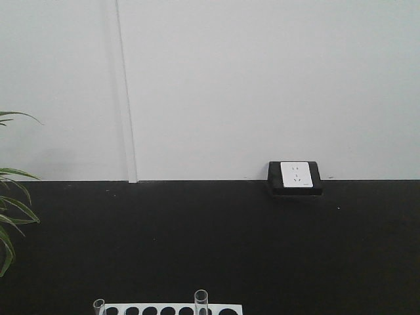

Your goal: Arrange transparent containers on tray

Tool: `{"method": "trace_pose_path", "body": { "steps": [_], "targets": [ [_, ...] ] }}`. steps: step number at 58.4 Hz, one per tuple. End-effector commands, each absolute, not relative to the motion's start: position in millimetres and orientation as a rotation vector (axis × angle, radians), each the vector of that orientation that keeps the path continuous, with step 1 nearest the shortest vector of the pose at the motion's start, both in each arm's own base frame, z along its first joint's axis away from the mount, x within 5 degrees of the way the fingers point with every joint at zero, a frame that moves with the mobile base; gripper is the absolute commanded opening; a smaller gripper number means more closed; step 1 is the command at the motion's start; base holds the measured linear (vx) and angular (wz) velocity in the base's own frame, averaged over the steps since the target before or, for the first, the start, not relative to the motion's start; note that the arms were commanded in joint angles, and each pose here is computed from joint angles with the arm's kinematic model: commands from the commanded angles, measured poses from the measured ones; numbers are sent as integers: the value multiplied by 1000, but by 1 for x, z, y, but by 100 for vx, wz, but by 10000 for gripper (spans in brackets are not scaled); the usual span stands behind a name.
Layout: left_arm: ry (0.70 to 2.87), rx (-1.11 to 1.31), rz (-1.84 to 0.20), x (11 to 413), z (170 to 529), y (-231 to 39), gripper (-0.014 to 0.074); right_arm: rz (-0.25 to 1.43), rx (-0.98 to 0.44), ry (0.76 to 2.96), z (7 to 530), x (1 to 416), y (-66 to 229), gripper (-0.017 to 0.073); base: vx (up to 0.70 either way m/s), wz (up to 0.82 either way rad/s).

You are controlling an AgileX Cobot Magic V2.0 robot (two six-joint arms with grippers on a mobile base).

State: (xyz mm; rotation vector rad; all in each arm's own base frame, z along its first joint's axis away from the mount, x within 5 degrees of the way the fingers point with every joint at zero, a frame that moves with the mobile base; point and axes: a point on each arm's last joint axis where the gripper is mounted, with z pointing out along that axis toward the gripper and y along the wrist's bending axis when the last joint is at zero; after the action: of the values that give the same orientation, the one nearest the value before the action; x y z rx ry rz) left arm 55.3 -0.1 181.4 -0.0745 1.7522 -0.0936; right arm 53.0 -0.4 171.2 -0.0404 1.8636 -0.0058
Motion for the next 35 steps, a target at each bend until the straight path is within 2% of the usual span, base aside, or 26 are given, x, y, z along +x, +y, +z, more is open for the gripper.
{"method": "trace_pose_path", "body": {
  "steps": [1, 35],
  "targets": [
    [1684, -71, -110, 56, 178, -1, -8, -11, -49, 1781, 176, 55, 0, -11, 0, 0],
    [1683, -66, -104, 56, 178, -1, -8, -11, -49, 1781, 176, 55, 0, -11, 0, 0]
  ]
}}
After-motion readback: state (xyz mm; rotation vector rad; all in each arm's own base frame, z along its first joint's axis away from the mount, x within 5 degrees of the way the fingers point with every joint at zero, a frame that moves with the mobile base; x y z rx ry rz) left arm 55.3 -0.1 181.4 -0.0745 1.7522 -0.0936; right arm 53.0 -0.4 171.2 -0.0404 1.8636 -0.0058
